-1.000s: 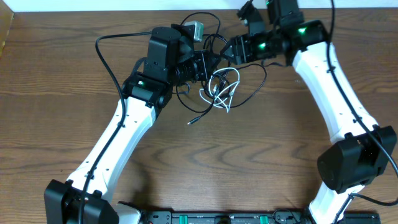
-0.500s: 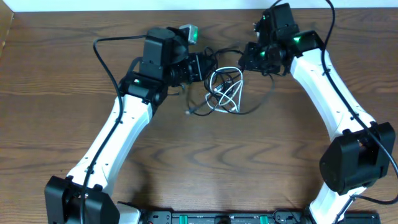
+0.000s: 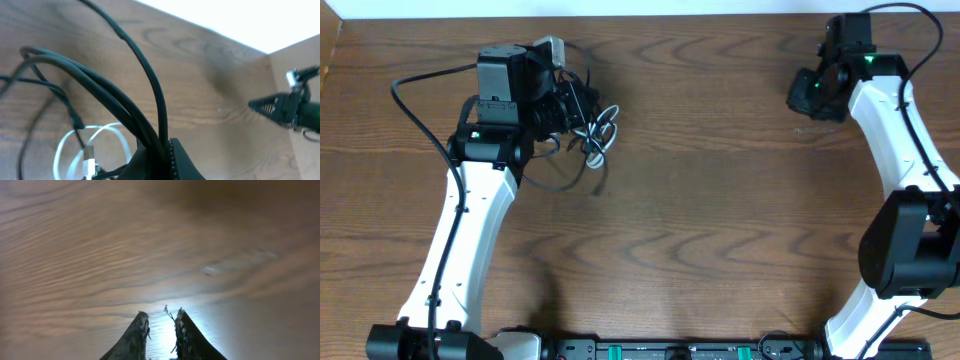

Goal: Untangle cables

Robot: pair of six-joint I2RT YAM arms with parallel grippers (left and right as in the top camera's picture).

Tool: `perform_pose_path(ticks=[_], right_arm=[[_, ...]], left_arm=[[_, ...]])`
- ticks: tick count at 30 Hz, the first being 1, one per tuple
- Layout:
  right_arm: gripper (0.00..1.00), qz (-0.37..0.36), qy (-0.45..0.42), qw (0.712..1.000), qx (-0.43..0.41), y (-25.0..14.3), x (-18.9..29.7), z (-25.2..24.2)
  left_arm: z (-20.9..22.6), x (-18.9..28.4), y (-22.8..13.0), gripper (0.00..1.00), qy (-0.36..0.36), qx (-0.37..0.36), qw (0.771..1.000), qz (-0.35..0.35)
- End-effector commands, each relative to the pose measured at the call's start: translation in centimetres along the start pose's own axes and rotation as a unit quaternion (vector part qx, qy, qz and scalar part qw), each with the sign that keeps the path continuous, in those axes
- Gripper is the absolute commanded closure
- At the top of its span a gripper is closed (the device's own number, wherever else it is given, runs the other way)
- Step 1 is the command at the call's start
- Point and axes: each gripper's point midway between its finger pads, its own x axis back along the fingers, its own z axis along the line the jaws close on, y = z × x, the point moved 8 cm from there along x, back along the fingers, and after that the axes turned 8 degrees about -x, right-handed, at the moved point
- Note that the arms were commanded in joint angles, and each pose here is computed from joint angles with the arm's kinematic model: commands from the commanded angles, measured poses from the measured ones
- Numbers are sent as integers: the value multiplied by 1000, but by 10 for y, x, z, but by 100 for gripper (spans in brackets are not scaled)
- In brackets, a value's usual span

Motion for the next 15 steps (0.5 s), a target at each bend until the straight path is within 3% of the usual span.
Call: perform_pose_path(ticks=[1,5,6,10,11,15], right_arm=[[82,33,102,989,100,-10,0,27],[67,65,247,948,188,-23,9,56],[55,76,316,918,227,-31,17,69],[39,86,426,854,287,-45,32,90],[31,87,467,823,311,-52,39,99],[28,90,505,789,338,-64,45,114]], left_arm=[[-10,5,5,93,-8,-29,1000,-8],[-15,5,7,92,-27,-34,999,-12],[-22,6,9,93,-61,-42,997,-15],[-36,9,14,93,-132,-60,989,-20],[-42,11,14,93,-162,-67,984,-19],[-45,12,13,93,-180,-63,982,-13]])
